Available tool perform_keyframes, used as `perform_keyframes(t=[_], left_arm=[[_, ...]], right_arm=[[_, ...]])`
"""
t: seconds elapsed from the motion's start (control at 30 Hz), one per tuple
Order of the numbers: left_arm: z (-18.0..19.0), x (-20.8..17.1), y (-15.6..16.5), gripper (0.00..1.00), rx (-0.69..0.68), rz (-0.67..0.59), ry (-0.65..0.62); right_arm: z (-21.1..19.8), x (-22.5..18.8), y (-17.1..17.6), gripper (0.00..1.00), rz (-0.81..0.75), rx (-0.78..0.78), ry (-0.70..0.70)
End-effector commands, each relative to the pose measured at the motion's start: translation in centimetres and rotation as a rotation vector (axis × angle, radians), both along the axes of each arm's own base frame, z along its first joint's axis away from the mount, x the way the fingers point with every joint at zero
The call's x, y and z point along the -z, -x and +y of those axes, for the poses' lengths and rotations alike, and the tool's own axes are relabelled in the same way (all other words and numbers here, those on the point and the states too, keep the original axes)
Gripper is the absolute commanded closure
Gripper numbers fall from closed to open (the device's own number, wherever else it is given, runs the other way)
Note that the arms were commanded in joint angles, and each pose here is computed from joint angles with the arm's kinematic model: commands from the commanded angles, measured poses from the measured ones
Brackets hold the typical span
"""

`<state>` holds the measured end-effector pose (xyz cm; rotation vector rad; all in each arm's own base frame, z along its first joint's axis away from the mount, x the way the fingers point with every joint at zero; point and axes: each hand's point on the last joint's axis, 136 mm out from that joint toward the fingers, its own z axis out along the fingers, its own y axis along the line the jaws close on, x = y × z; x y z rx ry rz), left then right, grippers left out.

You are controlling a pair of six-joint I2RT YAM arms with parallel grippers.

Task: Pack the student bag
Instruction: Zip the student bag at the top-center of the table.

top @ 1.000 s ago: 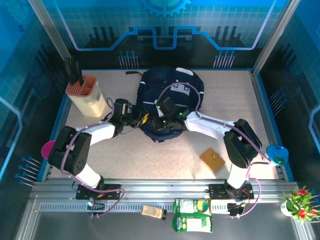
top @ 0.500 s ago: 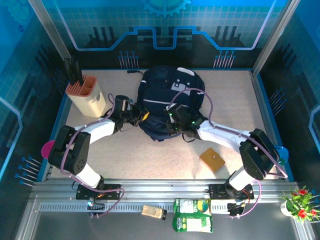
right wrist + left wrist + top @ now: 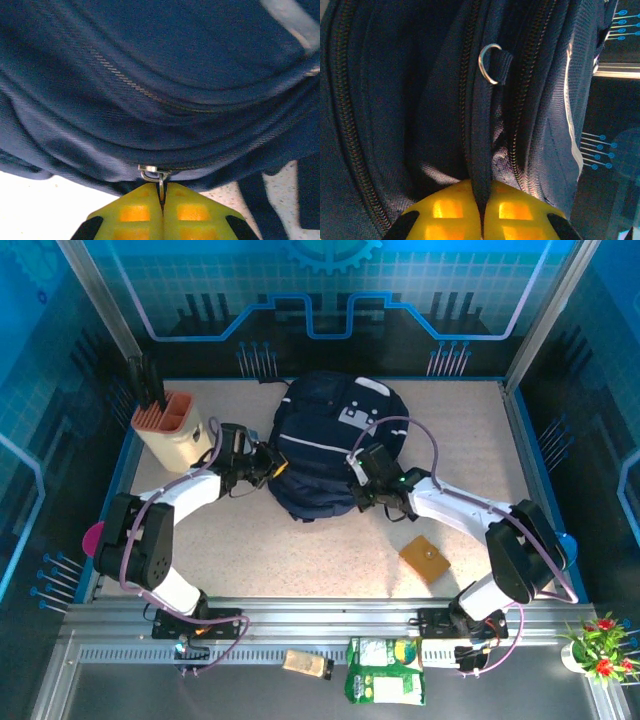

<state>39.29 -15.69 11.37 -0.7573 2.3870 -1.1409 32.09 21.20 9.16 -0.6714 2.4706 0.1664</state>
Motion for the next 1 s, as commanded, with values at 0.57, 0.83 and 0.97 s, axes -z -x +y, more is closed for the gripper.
perform_keyframes(t=[0.57, 0.83, 0.97], left_arm=[[1.3, 0.5, 0.9, 1.00, 0.226, -0.006, -0.107], [0.9, 0.2, 1.0, 1.00, 0.246, -0.014, -0.086], [0.3, -0.5, 0.9, 1.00, 0.257, -0.038, -0.041]], right_arm=[[-8.1, -1.5, -11.2, 1.00, -0.046, 0.238, 0.086], [-9.1, -1.7, -13.7, 0.97, -0.031, 0.322, 0.020], [-8.5, -0.8, -13.5, 0.96, 0.027, 0.300, 0.013]])
